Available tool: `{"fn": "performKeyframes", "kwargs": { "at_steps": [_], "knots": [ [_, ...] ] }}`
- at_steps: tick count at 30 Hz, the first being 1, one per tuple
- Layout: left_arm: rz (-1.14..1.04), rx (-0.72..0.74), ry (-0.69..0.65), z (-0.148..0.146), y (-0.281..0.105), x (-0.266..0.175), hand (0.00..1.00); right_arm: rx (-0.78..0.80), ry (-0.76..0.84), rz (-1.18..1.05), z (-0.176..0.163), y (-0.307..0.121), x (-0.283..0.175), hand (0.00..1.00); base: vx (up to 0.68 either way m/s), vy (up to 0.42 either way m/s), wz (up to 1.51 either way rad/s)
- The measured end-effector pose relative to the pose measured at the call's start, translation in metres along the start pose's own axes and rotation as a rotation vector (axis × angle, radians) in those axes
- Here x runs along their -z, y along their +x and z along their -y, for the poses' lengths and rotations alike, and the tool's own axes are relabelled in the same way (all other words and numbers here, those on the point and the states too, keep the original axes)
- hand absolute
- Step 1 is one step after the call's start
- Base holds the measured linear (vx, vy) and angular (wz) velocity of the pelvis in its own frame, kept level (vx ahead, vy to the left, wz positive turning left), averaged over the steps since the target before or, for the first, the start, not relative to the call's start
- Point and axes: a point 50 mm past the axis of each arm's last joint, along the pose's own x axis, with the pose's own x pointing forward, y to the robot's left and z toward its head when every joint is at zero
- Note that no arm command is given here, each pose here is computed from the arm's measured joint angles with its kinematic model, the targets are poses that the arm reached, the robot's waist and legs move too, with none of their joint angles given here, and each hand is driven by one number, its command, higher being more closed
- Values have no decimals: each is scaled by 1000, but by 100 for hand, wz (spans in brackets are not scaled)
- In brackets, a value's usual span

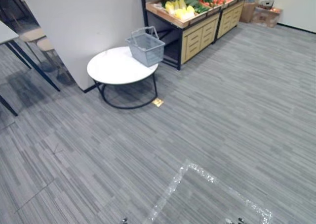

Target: Pick vegetable in the basket

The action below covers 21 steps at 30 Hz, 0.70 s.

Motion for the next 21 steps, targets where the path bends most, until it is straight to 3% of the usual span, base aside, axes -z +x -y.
{"fn": "performKeyframes", "kwargs": {
  "at_steps": [11,21],
  "knots": [
    [19,13,52,3,1,-5,0,0,-71,27,3,3,-12,0,-20,-16,-6],
    [114,-56,34,0,12,-43,0,30,-69,119,-1,12,-49,0,-24,-28,1]
  ]
}}
